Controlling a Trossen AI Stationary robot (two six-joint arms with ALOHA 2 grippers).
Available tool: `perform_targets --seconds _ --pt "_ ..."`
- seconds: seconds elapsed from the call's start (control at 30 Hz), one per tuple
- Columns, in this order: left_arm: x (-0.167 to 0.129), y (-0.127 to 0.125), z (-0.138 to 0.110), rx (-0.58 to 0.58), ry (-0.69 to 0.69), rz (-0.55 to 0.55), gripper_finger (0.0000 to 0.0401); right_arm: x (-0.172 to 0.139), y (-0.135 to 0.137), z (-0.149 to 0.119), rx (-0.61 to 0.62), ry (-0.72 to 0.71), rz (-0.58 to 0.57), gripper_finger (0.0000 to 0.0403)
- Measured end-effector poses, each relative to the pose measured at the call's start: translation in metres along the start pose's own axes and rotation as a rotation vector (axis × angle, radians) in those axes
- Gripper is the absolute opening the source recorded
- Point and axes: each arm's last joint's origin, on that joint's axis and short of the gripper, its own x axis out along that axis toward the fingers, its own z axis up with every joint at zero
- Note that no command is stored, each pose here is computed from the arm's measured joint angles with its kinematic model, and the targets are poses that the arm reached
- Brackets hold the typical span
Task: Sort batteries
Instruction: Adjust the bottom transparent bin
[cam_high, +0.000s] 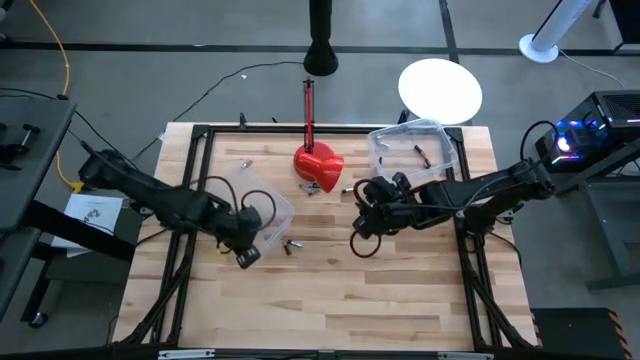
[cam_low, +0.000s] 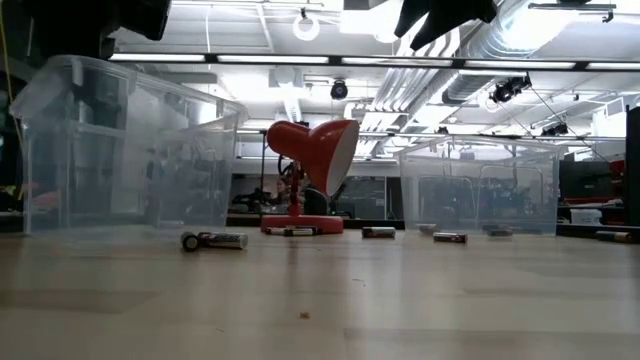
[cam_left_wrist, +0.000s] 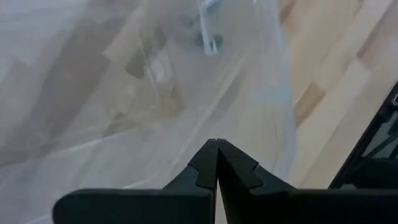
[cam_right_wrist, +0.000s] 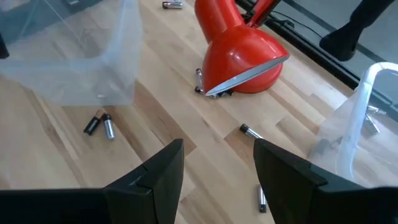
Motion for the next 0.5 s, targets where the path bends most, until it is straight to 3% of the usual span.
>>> perform_targets --seconds 0.23,0.5 --pt "-0.006 -0.006 -0.022 -0.006 0.116 -0.044 0.0 0.001 0.0 0.001 -0.054 0.011 0.011 0.0189" --pt "-0.04 0.033 -0.057 -0.072 0.272 0.191 0.0 0.001 0.0 0.001 -0.055 -0.004 0.001 0.0189"
